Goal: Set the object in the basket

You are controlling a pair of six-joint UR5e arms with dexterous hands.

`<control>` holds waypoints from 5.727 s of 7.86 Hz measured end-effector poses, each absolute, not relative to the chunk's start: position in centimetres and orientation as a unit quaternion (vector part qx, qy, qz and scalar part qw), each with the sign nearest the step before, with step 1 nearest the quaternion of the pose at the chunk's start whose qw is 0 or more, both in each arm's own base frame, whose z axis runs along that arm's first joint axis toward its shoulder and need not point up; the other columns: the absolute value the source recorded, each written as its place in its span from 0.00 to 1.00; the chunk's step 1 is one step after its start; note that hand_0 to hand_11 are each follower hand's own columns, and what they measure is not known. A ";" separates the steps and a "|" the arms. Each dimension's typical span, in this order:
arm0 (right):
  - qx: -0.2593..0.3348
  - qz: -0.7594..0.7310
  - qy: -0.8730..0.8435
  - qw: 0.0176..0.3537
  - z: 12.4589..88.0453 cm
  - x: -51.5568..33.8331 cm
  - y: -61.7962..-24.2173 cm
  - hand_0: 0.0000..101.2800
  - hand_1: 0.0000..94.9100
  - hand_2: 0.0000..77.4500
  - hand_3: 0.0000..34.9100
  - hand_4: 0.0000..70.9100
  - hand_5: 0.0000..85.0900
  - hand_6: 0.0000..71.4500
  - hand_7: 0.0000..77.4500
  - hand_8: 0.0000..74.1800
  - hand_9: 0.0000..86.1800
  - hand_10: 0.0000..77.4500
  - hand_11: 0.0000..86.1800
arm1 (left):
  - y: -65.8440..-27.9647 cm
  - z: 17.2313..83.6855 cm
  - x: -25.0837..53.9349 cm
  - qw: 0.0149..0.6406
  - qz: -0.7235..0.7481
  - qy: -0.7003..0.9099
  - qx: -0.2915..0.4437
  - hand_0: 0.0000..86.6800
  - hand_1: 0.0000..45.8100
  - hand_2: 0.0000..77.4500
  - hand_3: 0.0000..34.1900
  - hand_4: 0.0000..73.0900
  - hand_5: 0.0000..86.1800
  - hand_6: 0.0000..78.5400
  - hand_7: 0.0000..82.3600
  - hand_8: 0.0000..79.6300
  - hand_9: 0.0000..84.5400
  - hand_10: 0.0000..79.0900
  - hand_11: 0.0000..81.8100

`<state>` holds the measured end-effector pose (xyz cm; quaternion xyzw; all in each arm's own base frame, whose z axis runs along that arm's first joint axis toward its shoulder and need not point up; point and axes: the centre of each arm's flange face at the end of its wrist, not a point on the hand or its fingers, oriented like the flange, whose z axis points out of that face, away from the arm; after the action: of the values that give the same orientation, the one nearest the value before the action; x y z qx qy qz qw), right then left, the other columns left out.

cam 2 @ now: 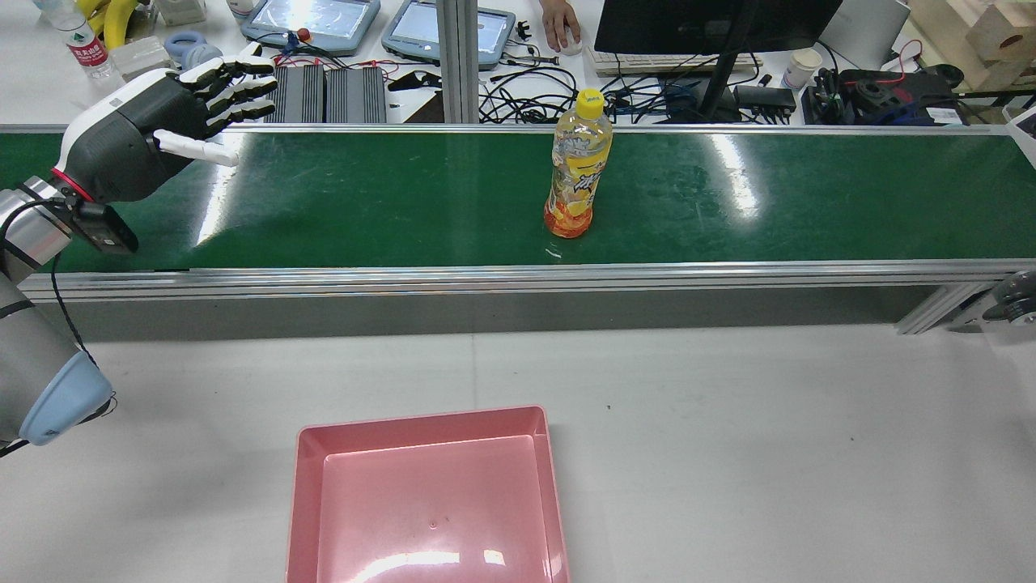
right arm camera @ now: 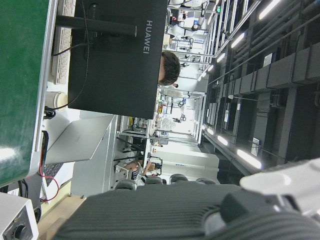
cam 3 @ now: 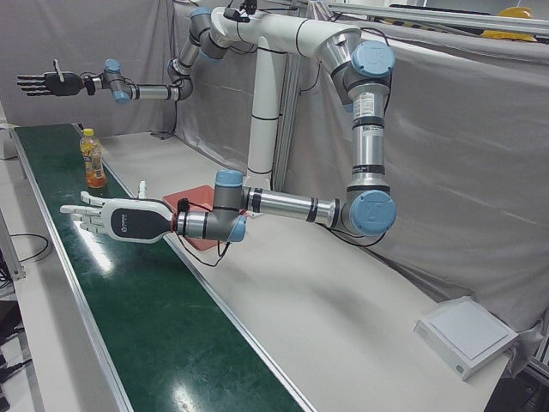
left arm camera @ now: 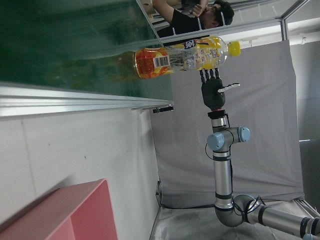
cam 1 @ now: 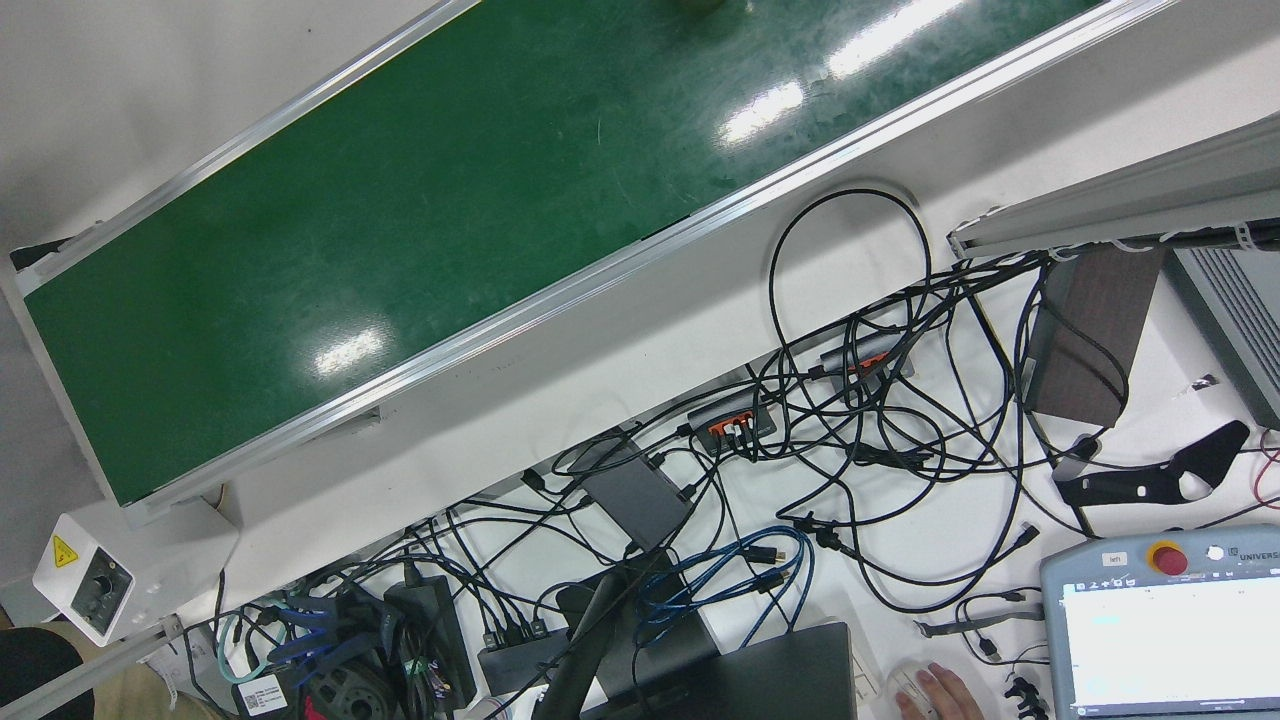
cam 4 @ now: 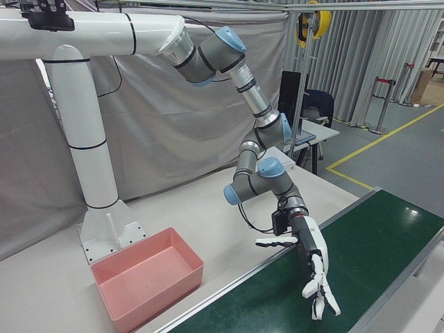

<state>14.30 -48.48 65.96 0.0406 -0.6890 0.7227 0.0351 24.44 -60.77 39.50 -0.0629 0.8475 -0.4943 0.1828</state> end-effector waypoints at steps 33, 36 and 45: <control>0.040 0.723 -0.689 0.035 66.0 14.3 -48.5 0.00 0.00 0.01 0.00 0.00 0.00 0.00 0.01 0.00 0.00 0.00 0.00 | -59.8 39.7 24.2 0.177 -0.493 0.849 -0.074 0.61 0.33 0.01 0.07 0.18 0.30 0.02 0.02 0.14 0.12 0.12 0.20; 0.040 0.723 -0.689 0.035 66.0 14.3 -48.5 0.00 0.00 0.01 0.00 0.00 0.00 0.00 0.01 0.00 0.00 0.00 0.00 | -59.4 40.8 24.4 0.164 -0.489 0.852 -0.096 0.66 0.42 0.03 0.07 0.19 0.26 0.02 0.04 0.14 0.14 0.12 0.21; 0.041 0.723 -0.689 0.035 66.0 14.3 -48.5 0.00 0.00 0.01 0.00 0.00 0.00 0.00 0.01 0.00 0.00 0.00 0.00 | -59.0 41.6 24.5 0.168 -0.495 0.847 -0.097 0.63 0.23 0.01 0.14 0.16 0.28 0.01 0.01 0.12 0.12 0.10 0.16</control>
<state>14.30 -48.47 65.96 0.0407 -0.6890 0.7228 0.0351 24.50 -58.97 41.58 -0.0971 0.8469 -0.4950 0.1682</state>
